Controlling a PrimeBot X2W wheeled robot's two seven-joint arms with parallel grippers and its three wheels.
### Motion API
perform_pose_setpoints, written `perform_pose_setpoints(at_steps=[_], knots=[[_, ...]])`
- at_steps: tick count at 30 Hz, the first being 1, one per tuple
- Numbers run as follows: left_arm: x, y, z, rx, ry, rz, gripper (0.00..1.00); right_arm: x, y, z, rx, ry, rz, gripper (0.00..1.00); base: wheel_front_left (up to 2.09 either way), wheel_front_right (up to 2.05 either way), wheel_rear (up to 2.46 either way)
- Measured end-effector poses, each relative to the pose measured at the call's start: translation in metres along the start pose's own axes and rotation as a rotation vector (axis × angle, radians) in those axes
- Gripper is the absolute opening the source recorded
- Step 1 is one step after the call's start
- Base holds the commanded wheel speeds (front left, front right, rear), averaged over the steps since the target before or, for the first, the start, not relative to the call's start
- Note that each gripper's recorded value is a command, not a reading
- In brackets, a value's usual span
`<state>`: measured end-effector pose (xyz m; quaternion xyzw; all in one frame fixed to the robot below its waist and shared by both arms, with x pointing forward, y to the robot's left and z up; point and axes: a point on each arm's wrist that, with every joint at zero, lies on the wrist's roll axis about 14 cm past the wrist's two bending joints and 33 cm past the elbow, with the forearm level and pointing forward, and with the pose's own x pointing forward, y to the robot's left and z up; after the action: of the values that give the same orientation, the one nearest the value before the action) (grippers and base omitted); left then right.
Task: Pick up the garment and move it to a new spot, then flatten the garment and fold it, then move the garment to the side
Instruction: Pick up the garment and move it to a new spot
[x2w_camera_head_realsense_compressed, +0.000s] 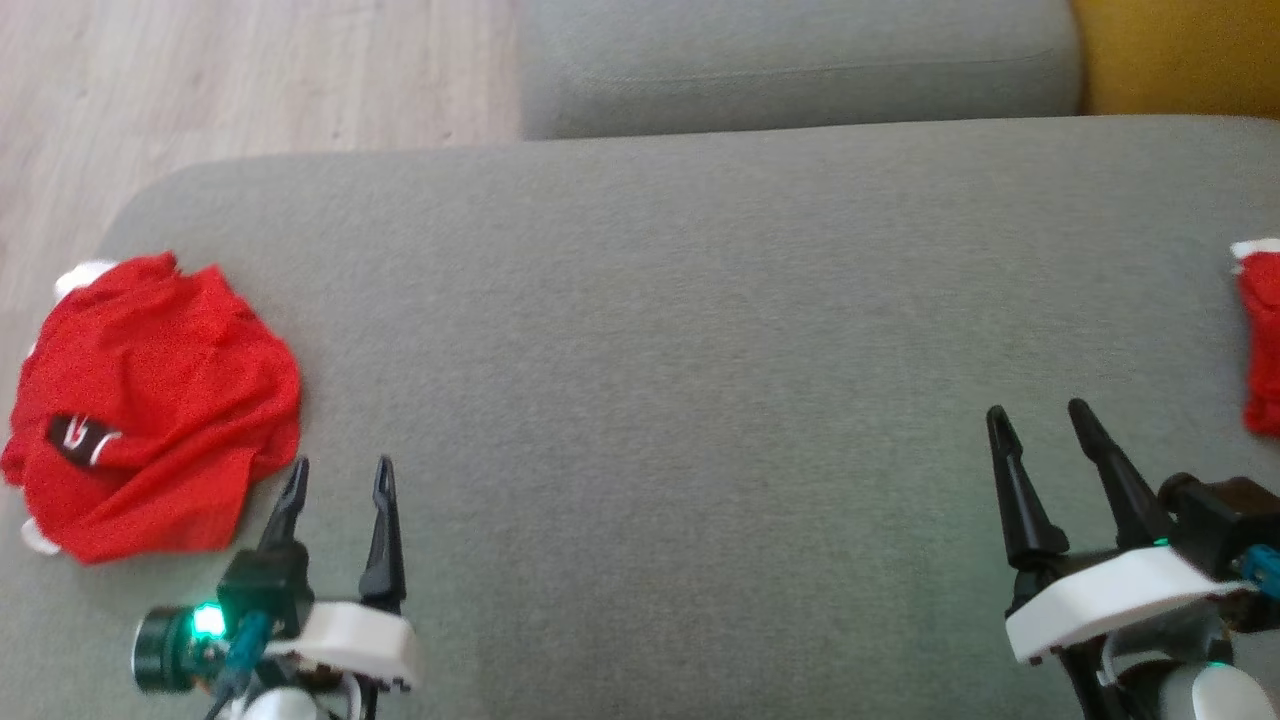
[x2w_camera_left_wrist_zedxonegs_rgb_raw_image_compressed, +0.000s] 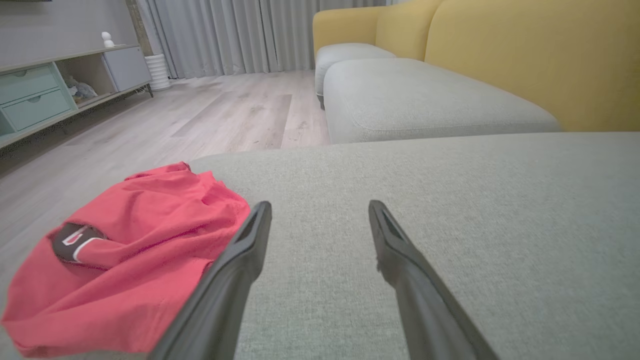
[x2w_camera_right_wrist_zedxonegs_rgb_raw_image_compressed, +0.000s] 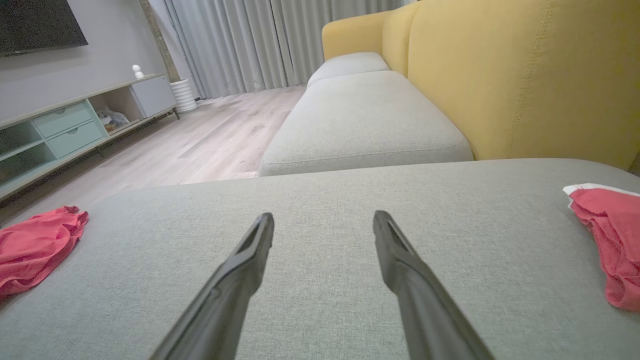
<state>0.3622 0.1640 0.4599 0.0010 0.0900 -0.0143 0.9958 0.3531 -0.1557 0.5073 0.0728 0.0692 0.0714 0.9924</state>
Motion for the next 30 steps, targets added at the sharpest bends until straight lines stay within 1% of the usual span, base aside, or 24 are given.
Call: perform_pose_setpoints(at_steps=[4,6,10,16,21,23,27,30], knots=[[0.005,0.010,0.011,-0.004,-0.041,0.033,1.00,0.012,0.012,0.000,-0.006,0.012,0.042,1.00,0.00,0.00,0.00],[0.008,0.021,0.019,-0.009,-0.077,0.069,1.00,0.026,0.028,0.001,-0.032,0.020,0.104,1.00,0.00,0.00,0.00],[0.004,0.042,0.022,-0.016,-0.105,0.142,1.00,0.051,0.058,0.011,-0.071,0.000,0.217,1.00,0.00,0.00,0.00],[-0.016,0.082,0.017,-0.033,-0.117,0.283,1.00,0.072,0.108,0.007,-0.094,0.012,0.383,1.00,0.00,0.00,0.00],[-0.037,0.113,0.011,-0.030,-0.108,0.384,1.00,0.084,0.141,0.008,-0.110,0.012,0.490,1.00,0.00,0.00,0.00],[-0.044,0.123,0.010,-0.029,-0.106,0.421,1.00,0.088,0.152,0.007,-0.114,0.015,0.525,1.00,0.00,0.00,0.00],[-0.046,0.130,0.001,-0.026,-0.075,0.441,1.00,0.094,0.158,0.003,-0.114,0.028,0.550,1.00,0.00,0.00,0.00],[-0.035,0.133,-0.004,-0.026,-0.052,0.442,1.00,0.103,0.161,0.000,-0.104,0.038,0.562,1.00,0.00,0.00,0.00]])
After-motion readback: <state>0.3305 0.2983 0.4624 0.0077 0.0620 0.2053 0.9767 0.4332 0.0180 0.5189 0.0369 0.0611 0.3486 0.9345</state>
